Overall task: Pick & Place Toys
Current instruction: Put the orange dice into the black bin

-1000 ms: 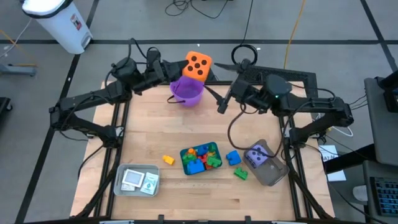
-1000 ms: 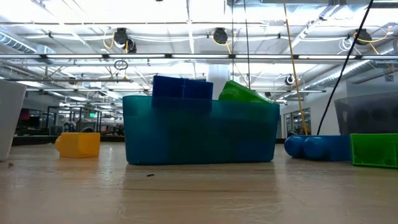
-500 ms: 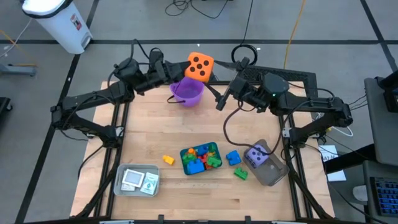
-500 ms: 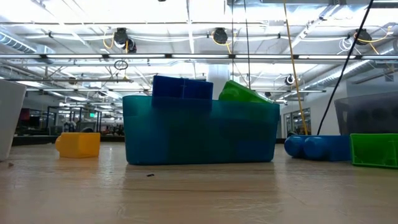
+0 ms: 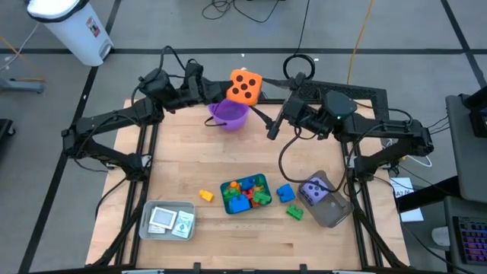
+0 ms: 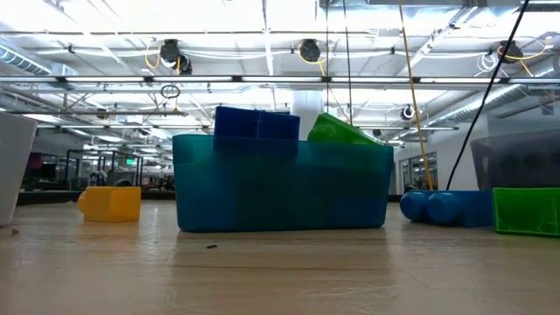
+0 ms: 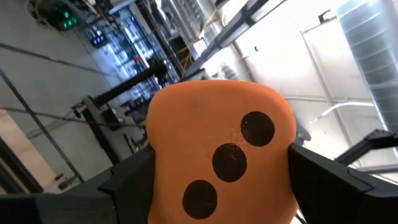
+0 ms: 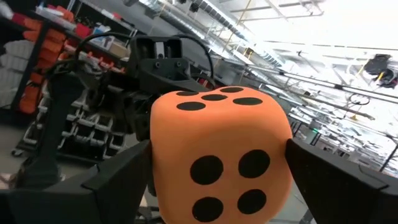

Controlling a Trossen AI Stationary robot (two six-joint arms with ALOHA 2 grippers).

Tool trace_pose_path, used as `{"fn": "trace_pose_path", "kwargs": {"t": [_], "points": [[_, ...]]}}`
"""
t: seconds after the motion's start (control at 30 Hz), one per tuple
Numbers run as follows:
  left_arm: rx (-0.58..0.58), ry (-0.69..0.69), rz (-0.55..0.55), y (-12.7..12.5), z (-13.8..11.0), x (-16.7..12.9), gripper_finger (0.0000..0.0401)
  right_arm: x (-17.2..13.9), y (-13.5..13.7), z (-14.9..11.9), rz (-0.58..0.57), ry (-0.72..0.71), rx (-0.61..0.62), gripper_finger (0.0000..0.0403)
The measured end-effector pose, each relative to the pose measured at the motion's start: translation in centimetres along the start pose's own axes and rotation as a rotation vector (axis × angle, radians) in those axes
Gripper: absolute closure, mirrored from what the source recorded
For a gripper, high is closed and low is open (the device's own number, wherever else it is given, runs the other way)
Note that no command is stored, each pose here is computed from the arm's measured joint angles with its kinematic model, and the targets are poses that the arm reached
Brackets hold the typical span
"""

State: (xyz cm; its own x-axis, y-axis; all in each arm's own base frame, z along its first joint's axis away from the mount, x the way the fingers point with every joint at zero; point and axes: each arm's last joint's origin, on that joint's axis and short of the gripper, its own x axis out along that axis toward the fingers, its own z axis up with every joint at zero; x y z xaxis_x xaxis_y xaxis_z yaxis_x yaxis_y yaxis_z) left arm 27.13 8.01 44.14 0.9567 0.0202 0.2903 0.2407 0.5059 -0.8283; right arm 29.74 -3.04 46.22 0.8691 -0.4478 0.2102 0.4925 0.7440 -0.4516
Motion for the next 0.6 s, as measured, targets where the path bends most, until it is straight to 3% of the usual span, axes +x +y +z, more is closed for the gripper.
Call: {"fn": "trace_pose_path", "kwargs": {"t": [0.6], "points": [[-0.031,0.108,0.020,0.5,-0.6,0.0,0.0100,-1.9,-1.2,0.3,0.049,0.061,-0.027,0.0044]]}}
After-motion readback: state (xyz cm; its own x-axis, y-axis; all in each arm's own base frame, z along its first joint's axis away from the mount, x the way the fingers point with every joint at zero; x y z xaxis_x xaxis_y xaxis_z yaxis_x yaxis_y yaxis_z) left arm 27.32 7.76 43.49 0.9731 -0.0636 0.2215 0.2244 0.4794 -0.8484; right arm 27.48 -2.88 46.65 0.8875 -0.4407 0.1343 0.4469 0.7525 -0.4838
